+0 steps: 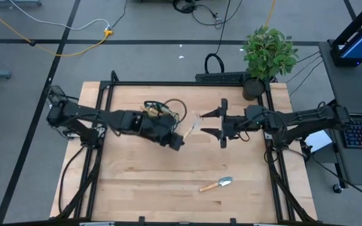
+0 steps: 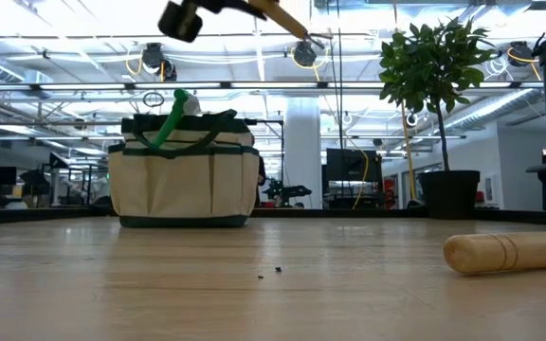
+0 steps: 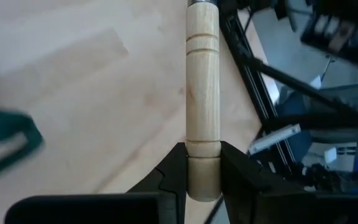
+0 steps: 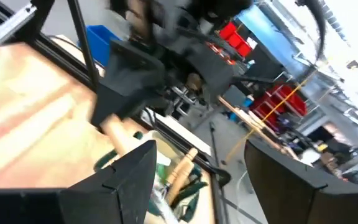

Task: Pick & Place Garden tools in Gardening bag
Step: Put the brown hand rake into the gardening bag

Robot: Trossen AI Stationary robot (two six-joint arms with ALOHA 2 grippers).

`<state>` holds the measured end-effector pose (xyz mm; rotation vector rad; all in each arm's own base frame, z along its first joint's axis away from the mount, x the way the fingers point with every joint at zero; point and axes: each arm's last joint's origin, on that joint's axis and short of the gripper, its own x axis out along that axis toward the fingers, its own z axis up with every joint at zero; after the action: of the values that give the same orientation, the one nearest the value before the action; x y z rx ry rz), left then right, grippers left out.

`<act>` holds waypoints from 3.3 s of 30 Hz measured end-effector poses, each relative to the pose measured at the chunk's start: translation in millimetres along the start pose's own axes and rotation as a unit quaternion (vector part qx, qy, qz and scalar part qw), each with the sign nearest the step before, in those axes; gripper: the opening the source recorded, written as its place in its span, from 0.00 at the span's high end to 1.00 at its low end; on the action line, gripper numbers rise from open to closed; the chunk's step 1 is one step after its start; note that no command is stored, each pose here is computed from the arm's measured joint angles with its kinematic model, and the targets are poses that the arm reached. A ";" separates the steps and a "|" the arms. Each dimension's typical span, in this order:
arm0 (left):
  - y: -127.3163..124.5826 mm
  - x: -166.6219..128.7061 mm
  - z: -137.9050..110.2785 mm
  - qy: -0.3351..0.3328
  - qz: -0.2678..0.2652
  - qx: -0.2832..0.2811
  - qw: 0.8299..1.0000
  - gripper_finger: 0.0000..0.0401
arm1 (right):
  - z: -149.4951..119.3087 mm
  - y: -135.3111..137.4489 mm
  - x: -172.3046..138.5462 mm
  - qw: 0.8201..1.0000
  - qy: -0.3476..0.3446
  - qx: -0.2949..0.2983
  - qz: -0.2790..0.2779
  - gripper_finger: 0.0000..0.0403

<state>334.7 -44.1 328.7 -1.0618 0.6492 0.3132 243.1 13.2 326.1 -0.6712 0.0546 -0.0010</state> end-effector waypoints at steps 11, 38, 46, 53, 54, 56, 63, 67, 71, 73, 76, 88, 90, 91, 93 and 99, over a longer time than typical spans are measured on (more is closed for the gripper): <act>18.4 -1.4 46.8 -0.036 -0.004 -0.004 0.999 0.83 | -2.3 10.7 2.2 0.986 0.091 -0.129 -0.045 0.41; 30.1 -5.4 76.6 -0.056 -0.026 -0.021 0.998 0.83 | -46.0 52.4 77.6 0.870 0.249 -0.410 -0.116 0.45; 26.8 -4.9 73.9 -0.058 -0.033 -0.027 0.997 0.83 | -48.5 45.1 78.6 0.870 0.249 -0.404 -0.131 0.50; 23.5 -4.1 69.8 -0.056 -0.038 -0.035 0.997 0.83 | -53.7 38.2 79.5 0.870 0.250 -0.404 -0.132 0.51; 23.4 -4.1 69.6 -0.057 -0.037 -0.035 0.997 0.83 | -54.0 37.5 79.7 0.871 0.246 -0.404 -0.131 0.52; 23.5 -4.1 69.5 -0.057 -0.037 -0.035 0.997 0.83 | -54.2 37.1 80.0 0.873 0.240 -0.404 -0.128 0.54; 23.6 -3.8 69.8 -0.062 -0.035 -0.041 0.997 0.83 | -56.4 33.8 80.4 0.874 0.237 -0.404 -0.127 0.71; 23.8 -3.6 70.0 -0.062 -0.035 -0.043 0.997 0.83 | -56.7 32.3 80.4 0.875 0.238 -0.400 -0.130 0.83; 23.7 -3.6 69.9 -0.061 -0.036 -0.043 0.997 0.83 | -56.8 32.5 80.4 0.876 0.238 -0.400 -0.130 0.85; 23.8 -3.6 70.0 -0.061 -0.035 -0.037 0.997 0.82 | -56.9 32.5 80.4 0.875 0.239 -0.400 -0.129 0.85; 23.6 -3.7 70.2 -0.066 -0.033 -0.018 0.997 0.76 | -57.0 32.4 80.4 0.876 0.240 -0.398 -0.130 0.85; 27.9 -5.9 74.8 -0.085 0.002 0.156 0.984 0.47 | -66.3 37.9 79.5 0.876 0.280 -0.376 -0.112 0.85; 32.6 -9.5 76.3 -0.079 0.021 0.182 0.980 0.45 | -68.4 39.5 79.2 0.879 0.285 -0.368 -0.105 0.85; 35.8 -14.0 76.1 -0.073 0.036 0.195 0.977 0.44 | -69.3 40.2 79.0 0.881 0.287 -0.362 -0.102 0.85; 40.1 -21.5 76.6 -0.075 0.064 0.209 0.973 0.43 | -71.3 41.7 78.6 0.886 0.291 -0.348 -0.096 0.85; 48.0 -56.5 72.9 -0.113 0.156 0.238 0.952 0.43 | -70.8 41.5 78.7 0.908 0.281 -0.288 -0.116 0.85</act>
<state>290.2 46.3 354.2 -0.4493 0.6437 0.5145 317.4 0.3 240.9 -1.2518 0.5494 -0.4241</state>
